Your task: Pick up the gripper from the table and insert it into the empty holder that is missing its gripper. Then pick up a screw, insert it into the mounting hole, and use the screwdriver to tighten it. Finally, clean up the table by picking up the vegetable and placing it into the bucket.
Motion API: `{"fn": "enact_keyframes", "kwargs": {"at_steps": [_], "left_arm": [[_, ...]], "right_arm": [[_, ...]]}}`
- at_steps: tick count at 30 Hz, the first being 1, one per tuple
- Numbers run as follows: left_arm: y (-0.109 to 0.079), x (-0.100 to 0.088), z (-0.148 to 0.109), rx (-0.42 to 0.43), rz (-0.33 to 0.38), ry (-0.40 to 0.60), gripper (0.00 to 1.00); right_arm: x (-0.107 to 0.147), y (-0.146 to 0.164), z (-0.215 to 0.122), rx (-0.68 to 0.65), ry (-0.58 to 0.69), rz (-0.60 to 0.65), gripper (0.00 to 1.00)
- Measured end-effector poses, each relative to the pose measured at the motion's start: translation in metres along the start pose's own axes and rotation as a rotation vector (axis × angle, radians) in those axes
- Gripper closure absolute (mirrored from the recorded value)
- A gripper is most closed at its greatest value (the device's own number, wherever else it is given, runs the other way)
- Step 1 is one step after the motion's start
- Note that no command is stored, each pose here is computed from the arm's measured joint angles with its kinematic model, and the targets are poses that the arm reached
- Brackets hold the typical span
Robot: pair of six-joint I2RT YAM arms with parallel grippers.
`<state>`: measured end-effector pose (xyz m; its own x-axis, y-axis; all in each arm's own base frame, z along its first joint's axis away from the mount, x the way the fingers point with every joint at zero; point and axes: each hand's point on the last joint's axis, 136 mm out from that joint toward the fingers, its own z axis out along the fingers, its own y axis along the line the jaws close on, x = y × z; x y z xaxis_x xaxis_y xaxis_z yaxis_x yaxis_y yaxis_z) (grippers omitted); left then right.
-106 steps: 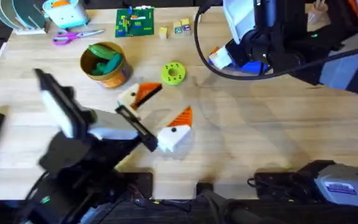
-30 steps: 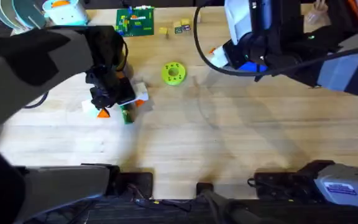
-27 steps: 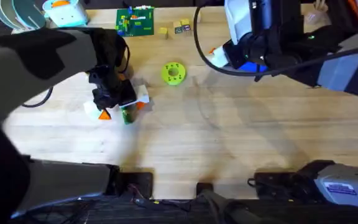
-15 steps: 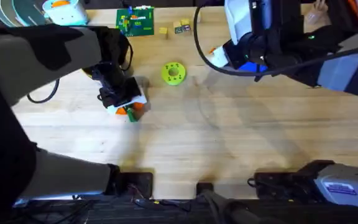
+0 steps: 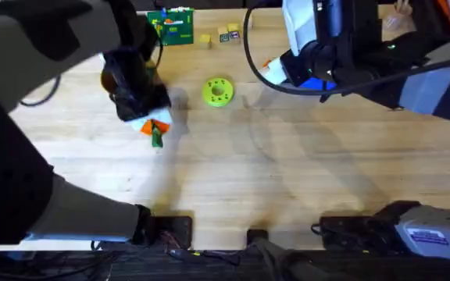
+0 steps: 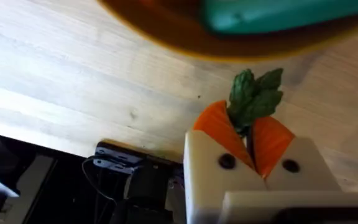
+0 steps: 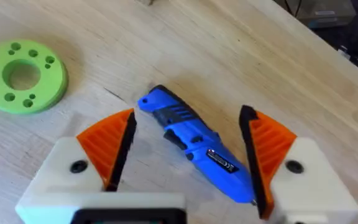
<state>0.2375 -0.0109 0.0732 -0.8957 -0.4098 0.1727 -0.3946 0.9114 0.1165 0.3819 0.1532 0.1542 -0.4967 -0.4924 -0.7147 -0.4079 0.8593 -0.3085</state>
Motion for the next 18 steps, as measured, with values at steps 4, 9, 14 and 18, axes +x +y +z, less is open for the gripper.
{"fn": "enact_keyframes", "kwargs": {"at_steps": [4,9,14,18], "left_arm": [[-0.008,-0.015,-0.043,0.043,0.025,-0.065,0.989],[-0.021,-0.037,-0.089,0.117,0.039,-0.189,0.989],[-0.02,-0.055,-0.112,0.124,-0.004,-0.294,0.99],[0.003,-0.063,-0.113,0.076,-0.197,-0.319,0.991]], "right_arm": [[0.0,0.0,0.0,0.0,0.0,0.0,0.01],[0.0,0.0,0.0,0.0,0.0,0.0,0.01],[0.0,0.0,0.0,0.0,0.0,0.0,0.01],[0.0,0.0,0.0,0.0,0.0,0.0,0.01]]}}
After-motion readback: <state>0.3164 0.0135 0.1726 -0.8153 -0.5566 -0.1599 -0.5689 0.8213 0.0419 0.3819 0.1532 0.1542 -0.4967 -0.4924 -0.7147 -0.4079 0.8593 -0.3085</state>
